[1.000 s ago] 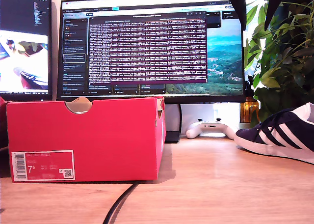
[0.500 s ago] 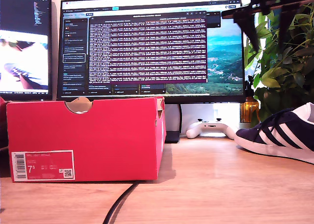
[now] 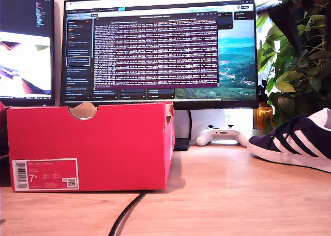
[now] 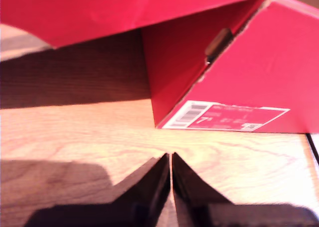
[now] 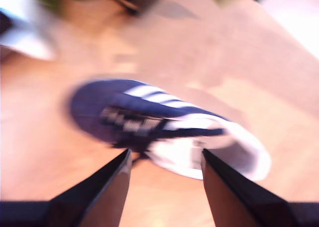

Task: Pack the blue shoes by picking the first shoe and placing it inside the red shoebox, left side, then picking and rotating the second shoe and placing it in the shoebox

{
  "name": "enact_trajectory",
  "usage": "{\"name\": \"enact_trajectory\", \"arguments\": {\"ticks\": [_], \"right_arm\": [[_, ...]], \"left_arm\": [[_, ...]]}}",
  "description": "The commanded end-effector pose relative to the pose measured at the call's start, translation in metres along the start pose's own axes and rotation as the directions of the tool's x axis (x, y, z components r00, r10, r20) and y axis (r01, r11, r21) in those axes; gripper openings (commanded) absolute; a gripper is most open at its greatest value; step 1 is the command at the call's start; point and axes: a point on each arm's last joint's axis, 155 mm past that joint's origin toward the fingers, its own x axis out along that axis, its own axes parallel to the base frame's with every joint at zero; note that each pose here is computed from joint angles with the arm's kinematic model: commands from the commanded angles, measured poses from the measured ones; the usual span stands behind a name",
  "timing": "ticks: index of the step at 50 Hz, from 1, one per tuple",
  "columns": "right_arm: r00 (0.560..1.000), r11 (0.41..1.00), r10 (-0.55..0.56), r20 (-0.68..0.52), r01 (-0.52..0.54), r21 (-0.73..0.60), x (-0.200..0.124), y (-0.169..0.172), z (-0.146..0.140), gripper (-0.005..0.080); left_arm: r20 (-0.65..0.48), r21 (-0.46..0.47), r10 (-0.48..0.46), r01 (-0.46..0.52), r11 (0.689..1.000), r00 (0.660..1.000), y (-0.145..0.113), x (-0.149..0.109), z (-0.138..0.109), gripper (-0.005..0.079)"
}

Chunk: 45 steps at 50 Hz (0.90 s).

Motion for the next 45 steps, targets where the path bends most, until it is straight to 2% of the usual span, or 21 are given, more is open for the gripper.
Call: {"name": "enact_trajectory", "arguments": {"ticks": [1,25,45], "right_arm": [[1.000,0.999,0.002,0.014,-0.002,0.042,-0.006,-0.014,0.000,0.0409],[0.992,0.988,-0.119,-0.032,0.121,0.093,0.017,-0.068,-0.029,0.0408],[0.984,0.980,-0.167,-0.059,0.172,0.104,0.032,-0.080,-0.042,0.0408]], "left_arm": [[-0.026,-0.002,0.008,-0.008,1.000,1.000,0.005,0.000,-0.014,-0.0021],[-0.027,-0.003,0.009,-0.009,1.000,1.000,0.005,0.000,-0.014,-0.0021],[-0.027,-0.003,0.009,-0.009,1.000,1.000,0.005,0.000,-0.014,-0.0021]]}}
